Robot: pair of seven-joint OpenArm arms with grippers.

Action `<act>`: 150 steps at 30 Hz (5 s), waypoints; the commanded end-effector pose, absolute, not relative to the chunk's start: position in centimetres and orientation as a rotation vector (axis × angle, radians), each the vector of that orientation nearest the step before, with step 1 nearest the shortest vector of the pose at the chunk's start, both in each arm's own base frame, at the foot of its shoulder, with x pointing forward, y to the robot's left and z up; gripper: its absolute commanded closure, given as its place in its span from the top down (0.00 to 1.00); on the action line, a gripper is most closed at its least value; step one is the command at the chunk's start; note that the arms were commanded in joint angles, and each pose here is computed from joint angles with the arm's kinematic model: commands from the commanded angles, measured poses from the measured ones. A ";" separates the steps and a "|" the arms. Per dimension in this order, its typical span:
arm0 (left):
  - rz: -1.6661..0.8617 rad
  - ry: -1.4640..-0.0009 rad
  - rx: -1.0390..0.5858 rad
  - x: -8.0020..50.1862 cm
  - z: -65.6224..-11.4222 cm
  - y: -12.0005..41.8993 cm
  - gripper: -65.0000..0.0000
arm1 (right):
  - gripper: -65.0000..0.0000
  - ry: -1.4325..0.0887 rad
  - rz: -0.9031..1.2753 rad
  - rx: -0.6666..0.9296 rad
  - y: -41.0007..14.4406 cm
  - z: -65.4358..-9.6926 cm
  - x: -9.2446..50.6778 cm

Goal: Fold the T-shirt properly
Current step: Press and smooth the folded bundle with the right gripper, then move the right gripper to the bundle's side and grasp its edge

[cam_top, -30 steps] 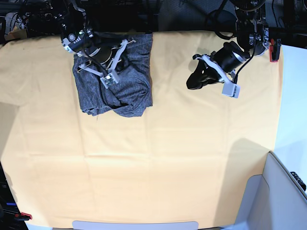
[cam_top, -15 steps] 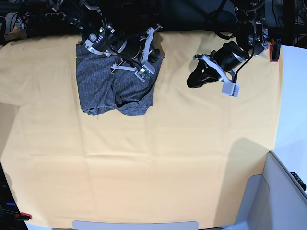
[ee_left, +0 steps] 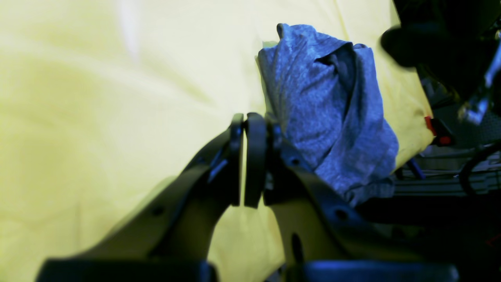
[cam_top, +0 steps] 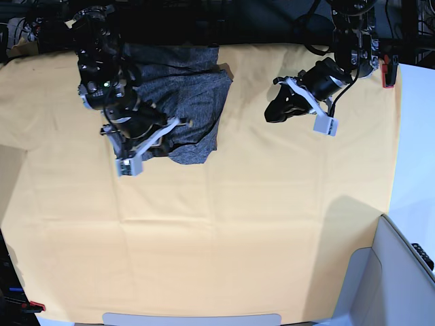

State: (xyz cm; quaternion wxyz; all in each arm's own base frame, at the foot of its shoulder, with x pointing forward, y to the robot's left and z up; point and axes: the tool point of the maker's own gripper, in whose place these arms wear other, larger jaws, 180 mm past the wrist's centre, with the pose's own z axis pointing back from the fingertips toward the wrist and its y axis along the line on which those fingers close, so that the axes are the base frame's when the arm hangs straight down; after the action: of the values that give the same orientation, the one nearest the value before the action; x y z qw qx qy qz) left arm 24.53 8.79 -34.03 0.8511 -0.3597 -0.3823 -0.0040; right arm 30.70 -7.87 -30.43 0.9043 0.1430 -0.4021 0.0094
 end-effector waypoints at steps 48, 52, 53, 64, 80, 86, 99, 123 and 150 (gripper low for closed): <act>-0.016 -0.850 -0.771 25.0 -32.8 8.9 0.01 | 0.00 -0.851 -0.048 -0.031 -7.9 -33.5 32.2; -0.016 -0.850 -0.771 25.0 -32.8 8.9 0.01 | 0.00 -0.840 -0.036 -0.040 -7.8 -35.0 32.1; -0.016 -0.850 -0.771 25.0 -32.8 8.9 0.01 | 0.00 -0.836 -0.035 -0.043 -7.7 -35.4 31.9; -0.018 -0.848 -0.773 24.9 -32.8 8.8 0.01 | 0.00 -0.833 0.218 0.092 0.5 -35.4 29.7; -0.013 -0.848 -0.769 25.0 -32.9 9.0 0.01 | 0.01 -1.042 0.315 0.153 2.1 -28.0 31.0; -0.035 -0.844 -0.747 24.9 -33.0 9.7 0.06 | 0.28 -1.013 0.102 0.210 -4.4 -27.5 33.6; -0.034 -0.840 -0.743 24.9 -33.1 9.9 0.21 | 0.45 -0.932 -0.175 0.455 -22.1 -28.5 35.7; -0.025 -0.825 -0.742 24.7 -33.6 10.0 0.21 | 0.45 -0.689 -0.044 0.648 -18.0 -35.8 34.6; -0.100 -0.639 -0.731 22.2 -35.8 9.1 0.28 | 0.45 -0.573 -0.085 0.802 -14.0 -38.6 33.1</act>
State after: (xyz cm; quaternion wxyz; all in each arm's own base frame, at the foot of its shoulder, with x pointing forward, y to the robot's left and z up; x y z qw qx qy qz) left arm 22.05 9.34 -36.43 0.8879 -0.3442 -0.3026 -0.0388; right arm 33.48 -14.19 -38.38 0.8722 0.3902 -0.2902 -0.0537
